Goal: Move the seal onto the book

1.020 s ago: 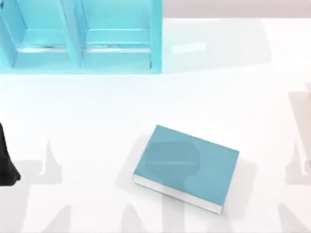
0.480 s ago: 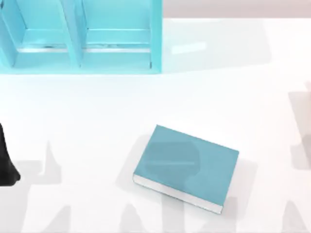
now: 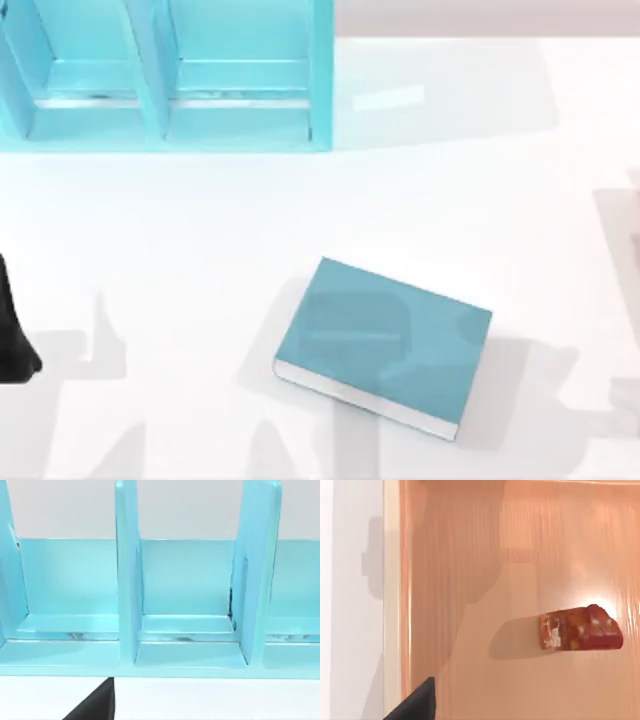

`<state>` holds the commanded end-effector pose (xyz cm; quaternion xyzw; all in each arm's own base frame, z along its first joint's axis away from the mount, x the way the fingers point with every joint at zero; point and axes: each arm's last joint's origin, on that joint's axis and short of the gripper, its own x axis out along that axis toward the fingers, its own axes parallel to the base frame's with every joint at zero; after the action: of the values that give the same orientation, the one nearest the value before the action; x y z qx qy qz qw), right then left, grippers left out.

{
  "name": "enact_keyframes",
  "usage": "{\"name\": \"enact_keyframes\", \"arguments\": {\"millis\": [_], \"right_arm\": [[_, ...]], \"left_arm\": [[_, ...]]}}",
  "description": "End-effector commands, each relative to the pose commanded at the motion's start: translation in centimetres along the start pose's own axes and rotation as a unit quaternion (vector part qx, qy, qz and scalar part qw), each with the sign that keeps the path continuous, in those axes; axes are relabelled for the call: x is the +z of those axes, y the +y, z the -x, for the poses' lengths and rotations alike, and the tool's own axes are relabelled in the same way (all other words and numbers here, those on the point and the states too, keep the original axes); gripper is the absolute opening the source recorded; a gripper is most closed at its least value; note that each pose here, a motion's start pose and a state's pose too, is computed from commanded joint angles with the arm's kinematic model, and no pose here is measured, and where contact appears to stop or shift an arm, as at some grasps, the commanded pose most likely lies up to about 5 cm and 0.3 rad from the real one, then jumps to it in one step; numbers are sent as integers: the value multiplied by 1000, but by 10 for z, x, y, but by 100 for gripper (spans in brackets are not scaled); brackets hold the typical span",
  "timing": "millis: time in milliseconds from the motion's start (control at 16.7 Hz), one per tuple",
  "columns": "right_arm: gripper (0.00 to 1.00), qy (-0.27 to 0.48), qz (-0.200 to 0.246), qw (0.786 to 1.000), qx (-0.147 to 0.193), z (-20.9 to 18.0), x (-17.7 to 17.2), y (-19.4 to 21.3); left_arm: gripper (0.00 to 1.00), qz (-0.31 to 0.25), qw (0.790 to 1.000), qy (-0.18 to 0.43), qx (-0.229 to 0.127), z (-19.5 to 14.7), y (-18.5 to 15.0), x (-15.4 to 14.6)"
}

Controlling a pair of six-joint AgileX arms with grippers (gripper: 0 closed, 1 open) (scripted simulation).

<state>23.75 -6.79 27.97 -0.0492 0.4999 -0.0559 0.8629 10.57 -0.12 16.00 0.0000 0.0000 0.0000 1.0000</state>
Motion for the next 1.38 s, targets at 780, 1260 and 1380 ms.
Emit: {"name": "enact_keyframes", "arguments": {"millis": [780,1260,1380], "right_arm": [[100,255,0,964,73,-101,60,-67],[100,255,0,964,72,-123,49,-62],[100,254,0,964,73,-140,40,-59]], "left_arm": [[100,0,1000,0,0,0,0,0],[100,0,1000,0,0,0,0,0],[100,0,1000,0,0,0,0,0]]}}
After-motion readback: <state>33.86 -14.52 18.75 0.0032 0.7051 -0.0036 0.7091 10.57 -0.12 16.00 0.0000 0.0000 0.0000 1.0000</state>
